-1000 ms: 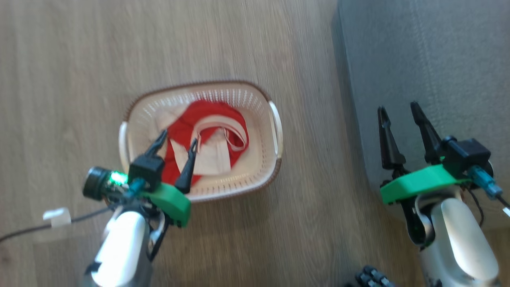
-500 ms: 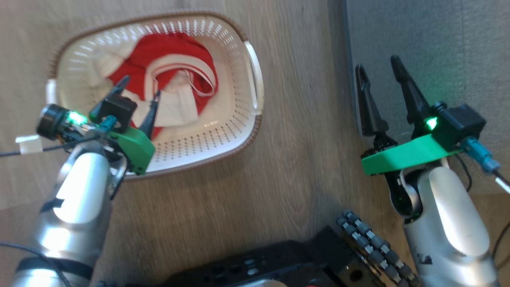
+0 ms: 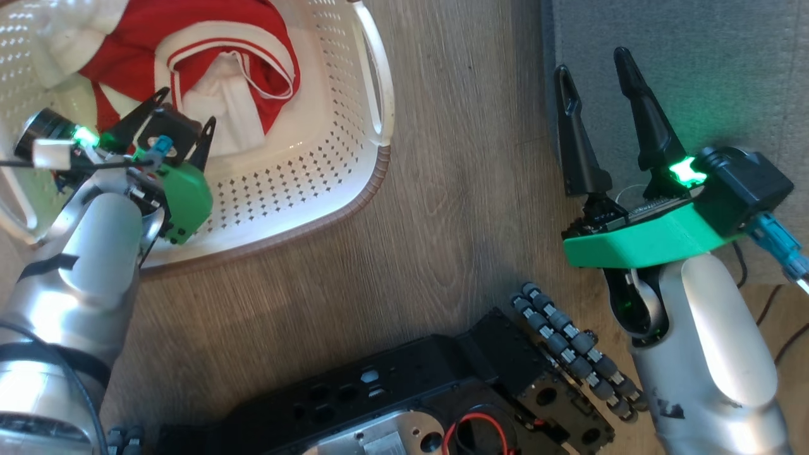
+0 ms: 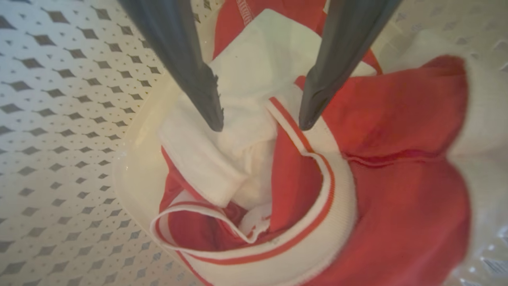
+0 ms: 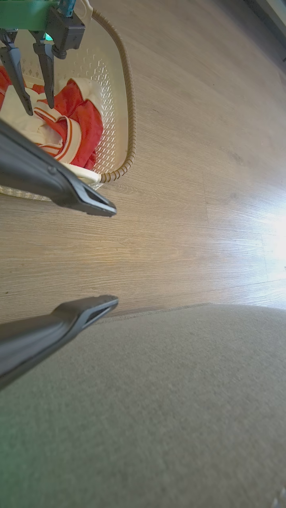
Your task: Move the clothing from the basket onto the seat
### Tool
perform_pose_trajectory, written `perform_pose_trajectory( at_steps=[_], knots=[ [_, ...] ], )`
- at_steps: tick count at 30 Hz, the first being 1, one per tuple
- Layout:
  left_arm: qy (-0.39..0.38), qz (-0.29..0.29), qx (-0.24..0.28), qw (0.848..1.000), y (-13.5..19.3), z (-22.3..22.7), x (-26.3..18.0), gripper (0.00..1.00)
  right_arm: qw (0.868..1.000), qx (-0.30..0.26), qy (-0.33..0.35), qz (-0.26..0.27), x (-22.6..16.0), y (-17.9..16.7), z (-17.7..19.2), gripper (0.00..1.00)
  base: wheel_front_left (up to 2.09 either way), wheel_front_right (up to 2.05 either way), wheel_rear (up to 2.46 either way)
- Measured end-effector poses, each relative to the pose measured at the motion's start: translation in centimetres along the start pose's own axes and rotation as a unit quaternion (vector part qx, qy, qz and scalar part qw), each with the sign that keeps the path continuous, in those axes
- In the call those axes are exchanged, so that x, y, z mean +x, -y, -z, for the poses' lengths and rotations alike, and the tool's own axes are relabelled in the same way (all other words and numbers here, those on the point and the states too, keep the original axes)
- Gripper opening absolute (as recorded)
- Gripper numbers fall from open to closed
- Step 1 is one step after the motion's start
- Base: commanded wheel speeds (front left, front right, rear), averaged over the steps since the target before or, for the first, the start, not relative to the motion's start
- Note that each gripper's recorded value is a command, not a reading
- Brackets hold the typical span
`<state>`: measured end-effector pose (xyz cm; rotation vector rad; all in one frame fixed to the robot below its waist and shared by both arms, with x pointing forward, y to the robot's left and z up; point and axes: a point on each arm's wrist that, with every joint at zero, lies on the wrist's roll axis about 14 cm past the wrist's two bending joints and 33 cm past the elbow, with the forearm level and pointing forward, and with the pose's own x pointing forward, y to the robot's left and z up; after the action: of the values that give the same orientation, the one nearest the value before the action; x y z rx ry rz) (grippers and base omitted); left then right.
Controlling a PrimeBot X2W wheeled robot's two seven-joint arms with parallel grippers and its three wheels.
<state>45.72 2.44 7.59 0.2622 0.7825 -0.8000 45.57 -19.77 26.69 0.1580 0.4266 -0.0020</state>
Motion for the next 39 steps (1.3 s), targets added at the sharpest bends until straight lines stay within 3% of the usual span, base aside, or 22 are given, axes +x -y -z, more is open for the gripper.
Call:
perform_pose_trajectory(
  at_steps=[7, 13, 28, 39],
  knots=[
    [-0.043, 0.001, 0.038, 0.998, -0.6, 1.9, 0.9, 1.00, 1.000, 0.013, -0.006, 0.003, 0.0, 0.1, 0.7, 1.00, 0.00, 0.00, 0.00],
    [-0.040, -0.010, 0.062, 0.997, -1.3, 0.8, 2.2, 1.00, 1.000, 0.021, -0.007, 0.006, 0.0, 0.1, 0.9, 1.00, 0.00, 0.00, 0.00],
    [-0.124, 0.062, 0.160, 0.977, 0.7, 3.5, 3.2, 1.00, 0.999, 0.026, -0.015, 0.012, -0.3, 0.3, 1.7, 1.00, 0.00, 0.00, 0.00],
    [-0.158, 0.069, 0.176, 0.969, 0.8, 4.0, 3.6, 1.00, 0.999, 0.027, -0.016, 0.012, -0.6, 0.2, 1.8, 1.00, 0.00, 0.00, 0.00]
  ],
)
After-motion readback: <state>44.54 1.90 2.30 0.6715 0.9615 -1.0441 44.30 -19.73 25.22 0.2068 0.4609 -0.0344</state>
